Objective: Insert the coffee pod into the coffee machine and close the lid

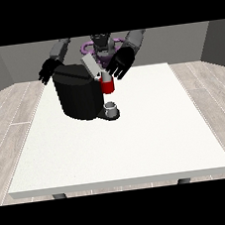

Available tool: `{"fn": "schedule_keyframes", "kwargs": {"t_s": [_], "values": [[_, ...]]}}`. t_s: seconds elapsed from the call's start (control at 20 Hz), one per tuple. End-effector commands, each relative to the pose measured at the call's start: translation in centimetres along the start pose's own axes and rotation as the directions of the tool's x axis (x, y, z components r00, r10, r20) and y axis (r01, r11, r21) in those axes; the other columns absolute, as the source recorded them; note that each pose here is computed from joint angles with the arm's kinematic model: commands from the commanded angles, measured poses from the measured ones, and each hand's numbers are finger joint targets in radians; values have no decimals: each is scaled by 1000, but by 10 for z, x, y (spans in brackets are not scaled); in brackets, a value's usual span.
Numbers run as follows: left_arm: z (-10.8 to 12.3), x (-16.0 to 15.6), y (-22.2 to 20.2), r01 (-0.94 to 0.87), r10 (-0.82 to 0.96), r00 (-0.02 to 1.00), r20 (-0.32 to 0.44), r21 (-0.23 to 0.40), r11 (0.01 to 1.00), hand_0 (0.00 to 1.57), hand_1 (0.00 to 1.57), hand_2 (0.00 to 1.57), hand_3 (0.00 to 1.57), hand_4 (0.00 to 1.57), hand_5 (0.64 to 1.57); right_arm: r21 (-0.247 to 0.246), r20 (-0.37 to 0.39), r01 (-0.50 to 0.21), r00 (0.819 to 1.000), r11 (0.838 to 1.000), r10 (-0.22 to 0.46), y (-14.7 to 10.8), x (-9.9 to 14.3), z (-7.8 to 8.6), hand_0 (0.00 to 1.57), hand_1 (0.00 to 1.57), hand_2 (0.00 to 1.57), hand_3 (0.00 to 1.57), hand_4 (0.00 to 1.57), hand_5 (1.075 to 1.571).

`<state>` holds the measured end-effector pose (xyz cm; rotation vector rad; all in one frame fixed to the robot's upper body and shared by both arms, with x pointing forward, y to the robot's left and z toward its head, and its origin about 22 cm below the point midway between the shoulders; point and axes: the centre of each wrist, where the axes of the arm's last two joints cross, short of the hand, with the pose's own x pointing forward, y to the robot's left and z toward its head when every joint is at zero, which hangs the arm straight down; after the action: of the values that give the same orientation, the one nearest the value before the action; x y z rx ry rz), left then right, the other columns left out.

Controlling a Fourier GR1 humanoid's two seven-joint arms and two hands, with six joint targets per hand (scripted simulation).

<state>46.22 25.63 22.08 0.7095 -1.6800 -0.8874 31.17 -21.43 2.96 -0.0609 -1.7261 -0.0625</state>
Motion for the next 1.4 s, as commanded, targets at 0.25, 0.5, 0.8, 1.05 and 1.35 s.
{"fn": "schedule_keyframes", "kwargs": {"t_s": [0.25, 0.5, 0.8, 1.05, 1.35], "values": [[-5, 12, -8, -9, 10, 1000, 14, -30, 1000, 1236, 1236, 1279, 1197, 487, 1571, -20, 4, 18, 1000, 1000, -18, -7, -5, -4, 0, 0, 0, 0, 448, 1571], [-1, 0, 18, -1, 1, 1000, 4, -29, 1000, 1220, 1220, 1252, 1152, 467, 1571, -12, 32, -15, 999, 1000, 16, 7, 3, -2, 0, 0, 0, 0, 443, 1571], [-5, 9, -2, 23, -23, 1000, 2, -20, 1000, 1152, 1152, 1178, 1020, 450, 1571, -18, 23, 1, 1000, 1000, 0, -1, 16, -17, 0, 0, 0, 0, 403, 1571], [-4, 7, -2, 59, -59, 998, -5, -26, 998, 1056, 1056, 1108, 937, 393, 1571, -29, -13, -10, 1000, 1000, 10, 5, 9, -7, 0, 0, 0, 0, 380, 1571], [0, 0, -14, 62, -62, 998, 15, -17, 998, 1064, 1064, 1117, 952, 360, 1571, -40, -18, -10, 1000, 999, 9, -4, 4, -4, 0, 0, 0, 0, 431, 1571]]}}
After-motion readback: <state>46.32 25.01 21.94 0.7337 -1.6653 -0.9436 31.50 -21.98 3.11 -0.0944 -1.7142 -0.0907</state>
